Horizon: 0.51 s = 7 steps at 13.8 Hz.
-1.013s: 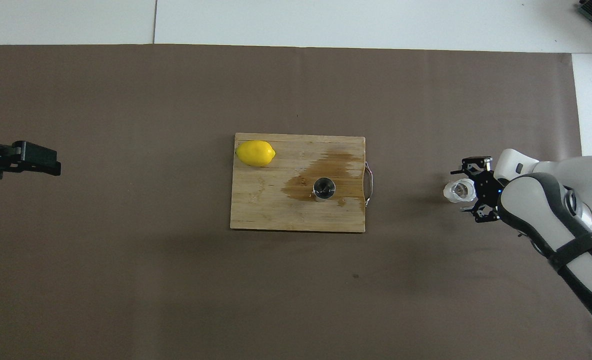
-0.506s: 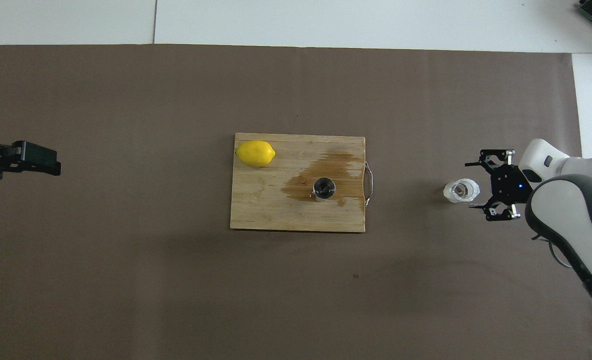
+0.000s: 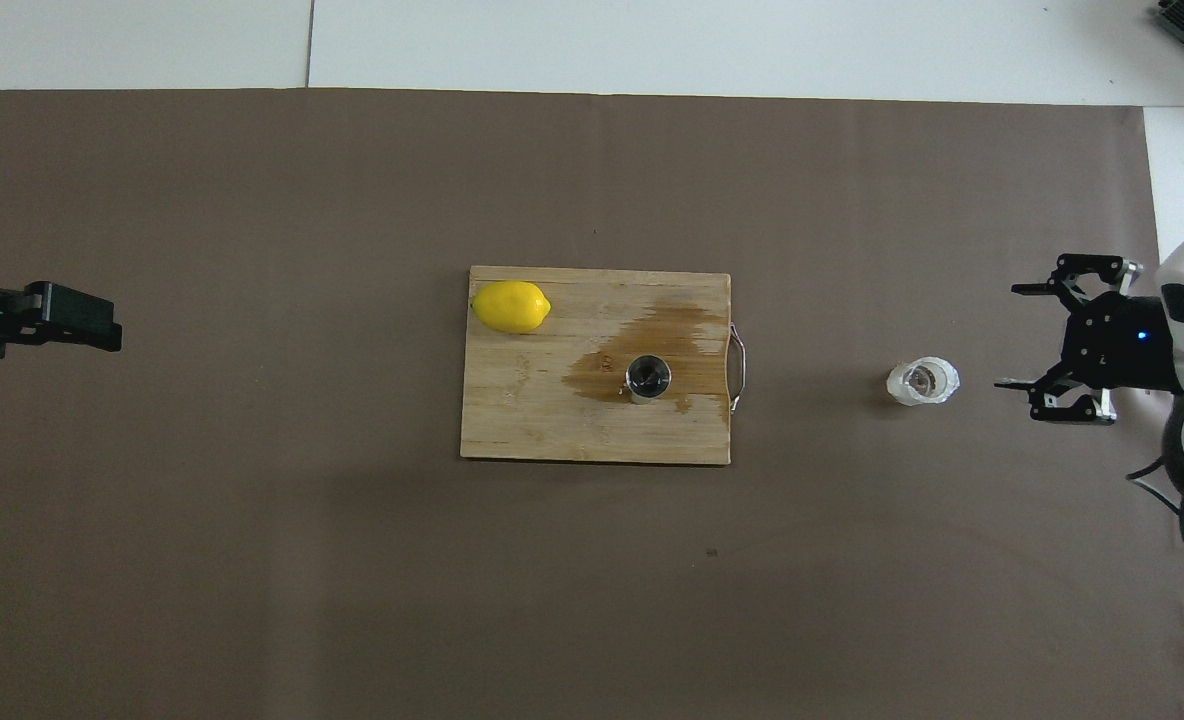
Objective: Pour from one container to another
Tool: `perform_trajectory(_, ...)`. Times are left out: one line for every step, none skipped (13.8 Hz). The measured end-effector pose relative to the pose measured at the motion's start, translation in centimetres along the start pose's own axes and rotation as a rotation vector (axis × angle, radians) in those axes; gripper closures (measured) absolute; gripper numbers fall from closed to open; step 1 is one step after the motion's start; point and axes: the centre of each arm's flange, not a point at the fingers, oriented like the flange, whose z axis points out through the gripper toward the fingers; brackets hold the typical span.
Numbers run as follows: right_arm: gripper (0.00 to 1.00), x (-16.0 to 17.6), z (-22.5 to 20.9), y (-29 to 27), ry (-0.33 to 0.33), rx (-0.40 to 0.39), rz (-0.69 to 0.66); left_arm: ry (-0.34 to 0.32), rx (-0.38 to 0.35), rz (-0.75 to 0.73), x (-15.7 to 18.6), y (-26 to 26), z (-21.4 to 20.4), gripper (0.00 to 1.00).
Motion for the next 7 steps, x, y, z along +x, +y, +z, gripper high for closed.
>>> perform_trajectory(0.00,0.9,-1.5,0.6,-0.024,-0.013,0.063,0.000,0.000,0.000,0.0,0.0,0.0,0.00)
perform_trajectory(0.00,1.8,-2.8,1.0,-0.042,-0.014,0.135,0.000,0.000,0.000,0.0,0.0,0.0,0.00)
perform_trajectory(0.00,2.6,-3.7,1.2,-0.050,-0.017,0.204,0.000,0.000,0.000,0.0,0.0,0.0,0.00)
perform_trajectory(0.00,3.4,-4.4,1.4,-0.048,-0.025,0.288,0.000,0.000,0.000,0.0,0.0,0.0,0.00)
perform_trajectory(0.00,4.1,-4.9,1.6,-0.044,-0.032,0.385,0.000,0.000,0.000,0.0,0.0,0.0,0.00)
perform_trajectory(0.00,4.8,-5.2,1.6,-0.040,-0.037,0.478,0.000,0.000,0.000,0.0,0.0,0.0,0.00)
perform_trajectory(0.00,5.6,-5.2,1.6,-0.037,-0.036,0.563,0.000,0.000,0.000,0.0,0.0,0.0,0.00)
